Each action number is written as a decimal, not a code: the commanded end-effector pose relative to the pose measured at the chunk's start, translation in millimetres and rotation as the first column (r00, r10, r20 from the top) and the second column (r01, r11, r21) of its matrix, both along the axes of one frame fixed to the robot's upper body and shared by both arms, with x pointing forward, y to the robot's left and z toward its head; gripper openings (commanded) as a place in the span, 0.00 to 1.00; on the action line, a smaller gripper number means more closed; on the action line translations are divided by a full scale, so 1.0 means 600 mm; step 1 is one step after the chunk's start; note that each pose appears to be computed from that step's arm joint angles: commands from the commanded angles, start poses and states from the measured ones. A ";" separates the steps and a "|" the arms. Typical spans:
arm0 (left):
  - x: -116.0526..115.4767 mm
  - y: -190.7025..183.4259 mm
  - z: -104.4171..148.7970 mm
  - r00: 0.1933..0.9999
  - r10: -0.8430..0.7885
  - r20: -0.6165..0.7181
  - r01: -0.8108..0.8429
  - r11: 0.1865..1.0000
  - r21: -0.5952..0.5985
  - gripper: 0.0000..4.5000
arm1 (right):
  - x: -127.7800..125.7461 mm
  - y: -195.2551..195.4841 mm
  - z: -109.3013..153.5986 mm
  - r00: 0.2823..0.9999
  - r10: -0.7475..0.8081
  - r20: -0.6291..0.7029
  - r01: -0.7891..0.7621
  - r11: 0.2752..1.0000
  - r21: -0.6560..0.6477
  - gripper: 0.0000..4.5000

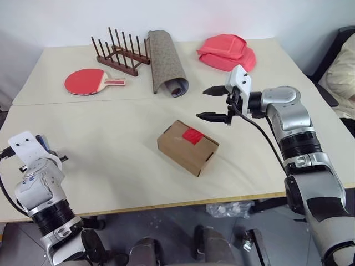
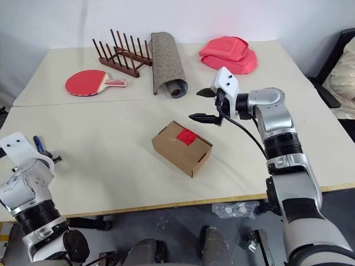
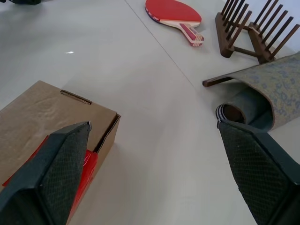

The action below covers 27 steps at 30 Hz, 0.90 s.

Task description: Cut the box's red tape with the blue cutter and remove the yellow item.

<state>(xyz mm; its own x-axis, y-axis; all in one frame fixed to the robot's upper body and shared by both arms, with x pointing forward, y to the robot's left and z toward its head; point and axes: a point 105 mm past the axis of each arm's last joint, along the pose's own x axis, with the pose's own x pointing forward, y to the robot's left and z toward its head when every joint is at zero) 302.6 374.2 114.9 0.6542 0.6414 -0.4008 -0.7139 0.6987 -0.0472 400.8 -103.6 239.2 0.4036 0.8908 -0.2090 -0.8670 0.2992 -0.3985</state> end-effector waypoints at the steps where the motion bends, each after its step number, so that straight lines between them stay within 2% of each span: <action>1: -0.019 0.018 -0.016 0.998 0.042 -0.055 -0.042 0.999 0.004 0.21 | -0.005 -0.007 0.025 0.999 -0.002 0.051 0.002 1.000 0.008 1.00; 4: -0.019 0.018 -0.016 0.997 0.031 -0.064 -0.030 1.000 0.005 0.05 | -0.004 -0.009 0.026 0.999 -0.009 0.052 0.009 1.000 0.008 1.00; 17: -0.020 0.009 -0.020 0.995 -0.030 -0.093 0.030 1.000 0.002 0.05 | -0.003 -0.013 0.024 0.999 -0.020 0.049 0.020 1.000 0.004 1.00; 21: -0.018 0.005 -0.018 0.997 -0.027 -0.071 0.024 0.999 -0.037 0.27 | -0.002 -0.013 0.024 0.998 -0.023 0.052 0.022 1.000 0.006 1.00; 27: -0.015 -0.002 -0.014 0.993 -0.071 -0.091 0.069 0.997 -0.032 0.69 | -0.002 -0.014 0.027 0.998 -0.026 0.058 0.026 1.000 0.008 1.00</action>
<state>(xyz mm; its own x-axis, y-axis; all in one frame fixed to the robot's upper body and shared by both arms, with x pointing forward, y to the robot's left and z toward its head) 292.7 379.9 116.3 0.6485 0.6219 -0.4389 -0.6956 0.7184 -0.0099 402.2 -109.0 239.0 0.4240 0.8796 -0.2157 -0.8616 0.3183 -0.3954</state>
